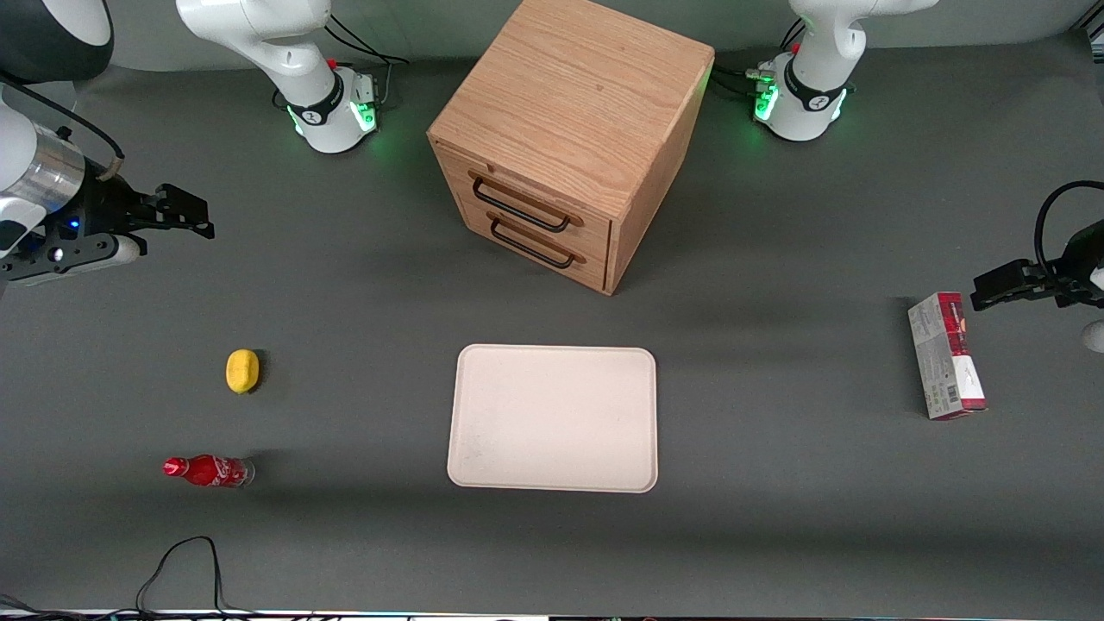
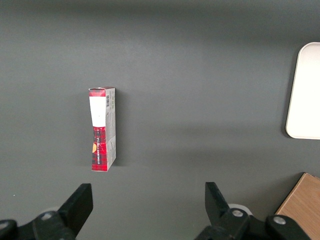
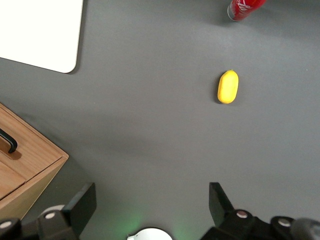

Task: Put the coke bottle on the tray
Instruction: 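Lower the open right gripper toward the red Coca-Cola bottle, then position the right gripper around the bottle's neck and close it, then lift the bottle with the right gripper off the table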

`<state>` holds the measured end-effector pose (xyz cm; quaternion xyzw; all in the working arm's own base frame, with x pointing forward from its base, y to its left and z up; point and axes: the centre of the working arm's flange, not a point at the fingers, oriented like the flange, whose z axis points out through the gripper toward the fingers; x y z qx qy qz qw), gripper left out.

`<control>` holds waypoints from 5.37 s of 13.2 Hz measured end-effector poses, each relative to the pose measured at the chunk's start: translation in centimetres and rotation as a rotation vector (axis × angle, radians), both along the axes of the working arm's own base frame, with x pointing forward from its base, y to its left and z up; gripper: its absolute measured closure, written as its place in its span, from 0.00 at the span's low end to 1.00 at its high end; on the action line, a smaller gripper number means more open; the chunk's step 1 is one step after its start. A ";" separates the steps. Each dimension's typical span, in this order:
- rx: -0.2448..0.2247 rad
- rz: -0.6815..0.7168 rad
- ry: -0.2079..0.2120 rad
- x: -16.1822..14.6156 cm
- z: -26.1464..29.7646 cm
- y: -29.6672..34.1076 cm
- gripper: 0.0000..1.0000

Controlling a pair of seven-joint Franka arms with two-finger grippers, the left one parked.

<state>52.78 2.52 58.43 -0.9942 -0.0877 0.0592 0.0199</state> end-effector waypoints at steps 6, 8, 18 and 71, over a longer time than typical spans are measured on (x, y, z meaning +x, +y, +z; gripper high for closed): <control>-0.002 0.007 0.033 0.4 0.2 0.4 0.00; -0.003 0.006 0.037 0.6 0.0 0.5 0.00; -0.014 -0.091 -0.045 10.6 2.4 -7.0 0.00; -0.032 0.030 -0.020 5.4 2.2 -5.4 0.69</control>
